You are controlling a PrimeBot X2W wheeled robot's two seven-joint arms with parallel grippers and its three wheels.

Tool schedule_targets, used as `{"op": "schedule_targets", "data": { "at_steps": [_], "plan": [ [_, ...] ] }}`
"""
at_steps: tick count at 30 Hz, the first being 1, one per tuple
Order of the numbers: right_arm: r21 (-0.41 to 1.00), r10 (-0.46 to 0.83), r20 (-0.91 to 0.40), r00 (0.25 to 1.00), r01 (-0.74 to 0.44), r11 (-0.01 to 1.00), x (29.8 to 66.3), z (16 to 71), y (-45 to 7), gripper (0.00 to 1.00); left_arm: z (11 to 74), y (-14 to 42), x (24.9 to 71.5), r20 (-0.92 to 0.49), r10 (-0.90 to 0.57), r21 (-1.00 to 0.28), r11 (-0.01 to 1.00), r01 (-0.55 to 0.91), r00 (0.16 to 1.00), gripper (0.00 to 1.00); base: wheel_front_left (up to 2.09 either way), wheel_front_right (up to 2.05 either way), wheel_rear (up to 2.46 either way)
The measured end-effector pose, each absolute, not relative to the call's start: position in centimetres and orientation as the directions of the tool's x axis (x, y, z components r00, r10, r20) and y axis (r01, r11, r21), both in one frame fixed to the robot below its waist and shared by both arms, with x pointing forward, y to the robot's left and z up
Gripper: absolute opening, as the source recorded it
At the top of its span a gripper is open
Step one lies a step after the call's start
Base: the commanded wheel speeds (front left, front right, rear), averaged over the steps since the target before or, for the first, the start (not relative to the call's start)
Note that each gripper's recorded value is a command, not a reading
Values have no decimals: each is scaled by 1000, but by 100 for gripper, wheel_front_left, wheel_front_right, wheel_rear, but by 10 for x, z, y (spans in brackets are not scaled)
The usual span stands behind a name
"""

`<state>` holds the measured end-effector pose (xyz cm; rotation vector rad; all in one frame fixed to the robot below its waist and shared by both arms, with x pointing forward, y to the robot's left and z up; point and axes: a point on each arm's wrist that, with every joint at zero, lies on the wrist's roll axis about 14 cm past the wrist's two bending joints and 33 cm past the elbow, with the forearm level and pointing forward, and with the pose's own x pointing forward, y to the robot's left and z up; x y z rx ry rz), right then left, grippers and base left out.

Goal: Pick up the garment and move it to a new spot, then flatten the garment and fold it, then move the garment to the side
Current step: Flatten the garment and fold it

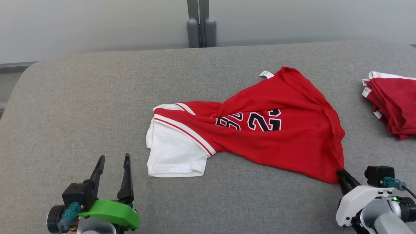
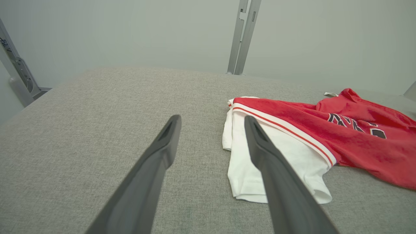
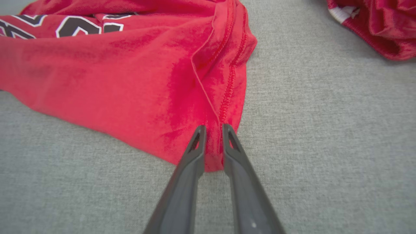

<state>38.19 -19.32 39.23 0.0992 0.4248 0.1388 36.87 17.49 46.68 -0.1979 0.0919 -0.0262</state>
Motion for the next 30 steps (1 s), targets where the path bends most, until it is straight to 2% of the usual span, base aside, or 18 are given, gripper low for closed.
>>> {"op": "schedule_targets", "data": {
  "at_steps": [12, 16, 18, 19, 20, 25, 30],
  "plan": [
    [138, 65, -364, 929, -15, 990, 397, 400, -219, 0, 459, 173, 373, -109, -42, -202, 979, 19, 993, 100, 0, 0, 0],
    [138, 29, -398, 917, 29, 990, 401, 394, -231, 0, 455, 170, 376, -119, -53, -204, 979, 28, 991, 100, 0, 0, 0],
    [135, 15, -406, 914, 44, 990, 403, 393, -236, 28, 454, 169, 377, -123, -55, -201, 979, 29, 991, 100, 0, 0, 0],
    [134, 10, -407, 913, 49, 990, 404, 393, -238, 75, 454, 169, 377, -122, -57, -201, 979, 32, 991, 100, 0, 0, 0],
    [136, 8, -404, 915, 51, 989, 405, 395, -238, 100, 454, 169, 377, -122, -57, -201, 979, 32, 991, 100, 0, 0, 0],
    [135, -7, -356, 935, 59, 989, 408, 406, -243, 100, 454, 169, 376, -122, -58, -199, 979, 33, 991, 100, 0, 0, 0],
    [134, -13, -221, 975, 44, 990, 411, 438, -245, 100, 460, 170, 373, -105, -55, -201, 979, 33, 993, 100, 0, 0, 0]
  ]
}}
